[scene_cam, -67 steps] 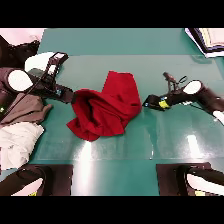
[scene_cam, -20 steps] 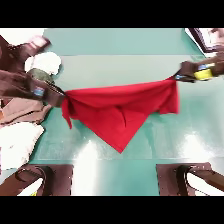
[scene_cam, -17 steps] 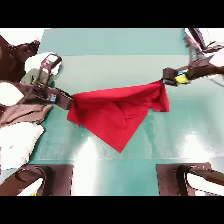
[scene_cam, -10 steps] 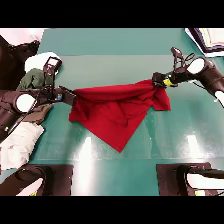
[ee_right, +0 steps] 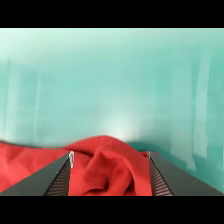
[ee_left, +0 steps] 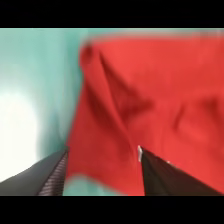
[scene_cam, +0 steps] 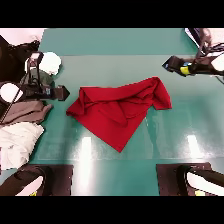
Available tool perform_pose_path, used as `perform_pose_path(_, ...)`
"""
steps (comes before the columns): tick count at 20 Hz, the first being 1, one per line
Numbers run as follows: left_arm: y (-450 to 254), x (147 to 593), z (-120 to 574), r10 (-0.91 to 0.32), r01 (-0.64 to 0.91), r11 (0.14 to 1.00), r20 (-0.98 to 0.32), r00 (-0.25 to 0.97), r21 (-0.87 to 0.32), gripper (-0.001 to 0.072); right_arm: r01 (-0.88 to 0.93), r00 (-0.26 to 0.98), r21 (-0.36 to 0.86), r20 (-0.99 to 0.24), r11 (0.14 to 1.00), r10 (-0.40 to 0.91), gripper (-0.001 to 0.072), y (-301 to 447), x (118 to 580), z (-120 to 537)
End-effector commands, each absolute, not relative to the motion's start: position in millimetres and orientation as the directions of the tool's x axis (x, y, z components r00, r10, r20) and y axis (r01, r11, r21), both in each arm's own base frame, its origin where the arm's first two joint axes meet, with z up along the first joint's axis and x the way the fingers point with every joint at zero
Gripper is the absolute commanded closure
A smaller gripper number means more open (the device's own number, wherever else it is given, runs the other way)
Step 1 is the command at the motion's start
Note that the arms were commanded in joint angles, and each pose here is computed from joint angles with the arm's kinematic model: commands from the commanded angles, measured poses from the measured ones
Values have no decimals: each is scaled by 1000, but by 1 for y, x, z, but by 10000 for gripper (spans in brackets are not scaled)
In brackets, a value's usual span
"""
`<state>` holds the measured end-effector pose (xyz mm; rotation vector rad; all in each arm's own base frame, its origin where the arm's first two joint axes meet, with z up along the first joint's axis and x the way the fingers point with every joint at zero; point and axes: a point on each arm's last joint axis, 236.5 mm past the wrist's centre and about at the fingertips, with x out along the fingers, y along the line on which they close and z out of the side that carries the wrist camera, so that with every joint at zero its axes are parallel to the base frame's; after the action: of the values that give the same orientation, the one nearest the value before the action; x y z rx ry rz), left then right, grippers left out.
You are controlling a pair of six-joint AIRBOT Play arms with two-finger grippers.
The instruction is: Fold the shirts.
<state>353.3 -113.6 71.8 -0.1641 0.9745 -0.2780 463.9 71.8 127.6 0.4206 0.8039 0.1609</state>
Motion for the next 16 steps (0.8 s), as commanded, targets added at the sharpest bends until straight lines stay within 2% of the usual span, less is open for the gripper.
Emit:
perform_pose_path(1, -137, 286, 28, -360, 116, 933, -895, 263, -341, 178, 15, 716, 418, -639, 908, 282, 185, 60, 447, 156)
perform_pose_path(3, -168, 253, -4, -374, 116, 927, -911, 174, -358, 178, 11, 704, 416, -649, 909, 289, 185, 61, 441, 157)
perform_pose_path(8, -232, 189, -45, -415, 114, 907, -906, 83, -405, 176, 13, 673, 420, -675, 907, 303, 185, 65, 435, 150)
perform_pose_path(11, -236, 185, -59, -423, 40, 906, -900, 106, -421, 176, 14, 665, 420, -681, 907, 306, 185, 65, 433, 148)
perform_pose_path(16, -244, 209, -61, -454, -11, 885, -868, 201, -465, 177, 15, 643, 419, -699, 908, 312, 185, 67, 428, 144)
